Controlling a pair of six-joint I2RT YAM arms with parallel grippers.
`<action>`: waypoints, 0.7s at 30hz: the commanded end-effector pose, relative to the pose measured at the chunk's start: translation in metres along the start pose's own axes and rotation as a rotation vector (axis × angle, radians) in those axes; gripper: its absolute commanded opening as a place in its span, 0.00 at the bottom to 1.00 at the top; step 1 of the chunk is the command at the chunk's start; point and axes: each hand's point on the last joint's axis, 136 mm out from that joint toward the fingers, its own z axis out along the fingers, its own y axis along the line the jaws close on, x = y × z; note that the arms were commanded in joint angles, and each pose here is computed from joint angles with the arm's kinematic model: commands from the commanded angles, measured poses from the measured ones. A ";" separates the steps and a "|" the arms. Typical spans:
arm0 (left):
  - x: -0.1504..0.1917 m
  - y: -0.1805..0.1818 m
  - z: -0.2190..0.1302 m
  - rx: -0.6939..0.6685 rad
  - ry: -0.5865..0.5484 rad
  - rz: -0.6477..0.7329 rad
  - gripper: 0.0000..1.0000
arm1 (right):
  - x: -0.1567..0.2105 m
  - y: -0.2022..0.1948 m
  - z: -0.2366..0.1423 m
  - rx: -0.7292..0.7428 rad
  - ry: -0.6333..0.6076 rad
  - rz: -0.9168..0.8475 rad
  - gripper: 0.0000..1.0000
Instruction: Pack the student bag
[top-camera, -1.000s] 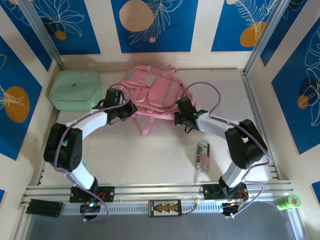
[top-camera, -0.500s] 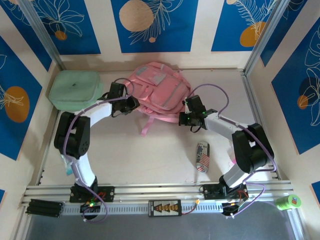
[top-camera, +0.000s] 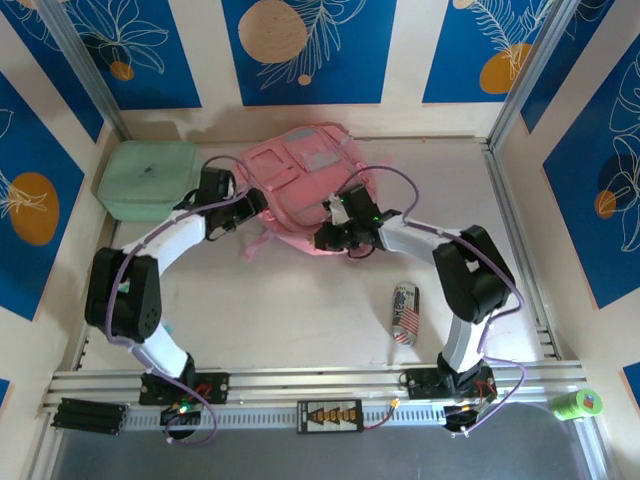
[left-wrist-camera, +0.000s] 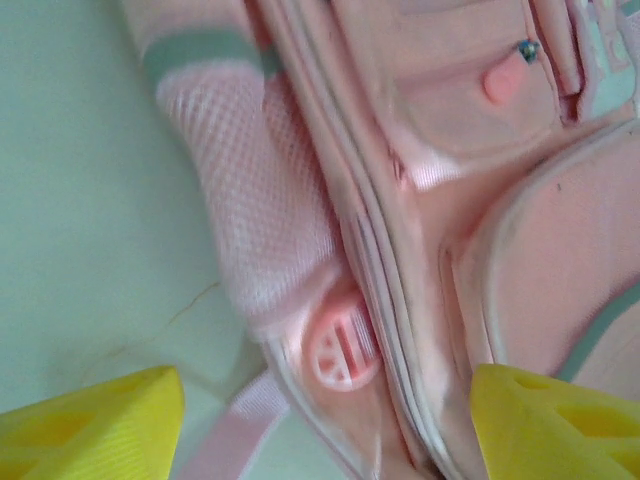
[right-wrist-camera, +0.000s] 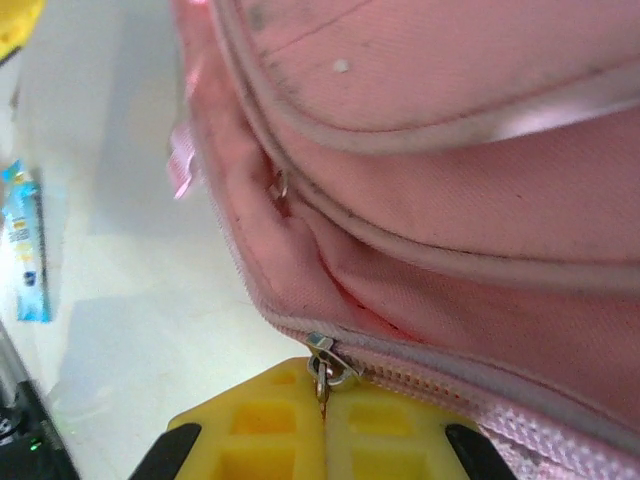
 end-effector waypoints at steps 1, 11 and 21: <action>0.007 0.009 -0.007 0.002 -0.031 -0.073 0.79 | -0.017 0.042 0.006 -0.119 -0.003 -0.046 0.00; 0.051 -0.012 0.001 0.216 0.062 -0.253 0.82 | -0.001 0.076 0.029 -0.189 0.092 -0.094 0.00; 0.069 -0.019 0.029 0.162 0.089 -0.200 0.74 | 0.017 0.082 0.037 -0.194 0.152 -0.098 0.00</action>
